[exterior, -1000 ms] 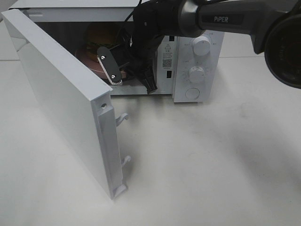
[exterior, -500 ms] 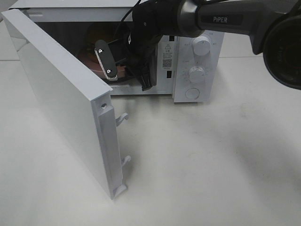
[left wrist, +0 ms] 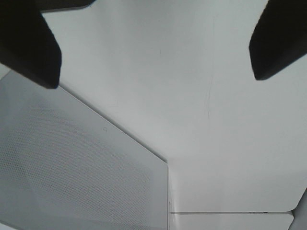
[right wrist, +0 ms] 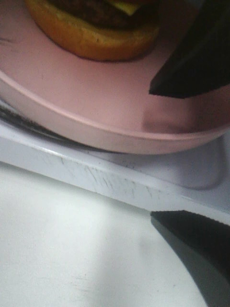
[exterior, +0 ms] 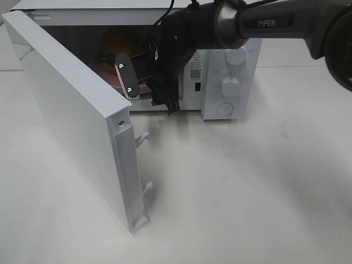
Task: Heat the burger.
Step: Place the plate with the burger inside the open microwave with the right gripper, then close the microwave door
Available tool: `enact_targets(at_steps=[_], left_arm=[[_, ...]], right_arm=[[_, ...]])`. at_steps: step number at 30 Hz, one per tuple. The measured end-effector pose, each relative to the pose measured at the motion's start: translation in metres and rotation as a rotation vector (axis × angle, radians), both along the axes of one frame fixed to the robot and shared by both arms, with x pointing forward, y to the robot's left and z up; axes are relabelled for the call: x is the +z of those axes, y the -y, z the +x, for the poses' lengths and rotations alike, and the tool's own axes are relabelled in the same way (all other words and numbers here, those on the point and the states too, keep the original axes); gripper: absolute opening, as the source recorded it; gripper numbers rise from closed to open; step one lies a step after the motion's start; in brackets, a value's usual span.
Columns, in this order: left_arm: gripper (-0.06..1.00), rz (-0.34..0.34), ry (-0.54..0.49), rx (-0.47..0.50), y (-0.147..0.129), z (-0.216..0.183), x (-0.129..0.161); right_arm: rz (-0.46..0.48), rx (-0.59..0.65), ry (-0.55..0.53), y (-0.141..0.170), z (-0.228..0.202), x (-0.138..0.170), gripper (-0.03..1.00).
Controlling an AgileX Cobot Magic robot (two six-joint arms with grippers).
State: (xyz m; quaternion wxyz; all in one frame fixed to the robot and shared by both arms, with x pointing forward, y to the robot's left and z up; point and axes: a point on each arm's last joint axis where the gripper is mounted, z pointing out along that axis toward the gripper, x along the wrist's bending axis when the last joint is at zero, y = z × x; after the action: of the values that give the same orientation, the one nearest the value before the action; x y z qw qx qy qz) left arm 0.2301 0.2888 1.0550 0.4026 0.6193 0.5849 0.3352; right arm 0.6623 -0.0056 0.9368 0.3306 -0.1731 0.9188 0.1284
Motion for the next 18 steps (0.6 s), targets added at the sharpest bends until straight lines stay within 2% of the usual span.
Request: enact_targets(at_steps=[8, 18], left_arm=[[0.99, 0.000, 0.000, 0.000, 0.000, 0.000, 0.000], [0.99, 0.000, 0.000, 0.000, 0.000, 0.000, 0.000]], right_arm=[[0.014, 0.006, 0.014, 0.012, -0.018, 0.005, 0.71], [0.021, 0.009, 0.020, 0.024, -0.036, 0.015, 0.72]])
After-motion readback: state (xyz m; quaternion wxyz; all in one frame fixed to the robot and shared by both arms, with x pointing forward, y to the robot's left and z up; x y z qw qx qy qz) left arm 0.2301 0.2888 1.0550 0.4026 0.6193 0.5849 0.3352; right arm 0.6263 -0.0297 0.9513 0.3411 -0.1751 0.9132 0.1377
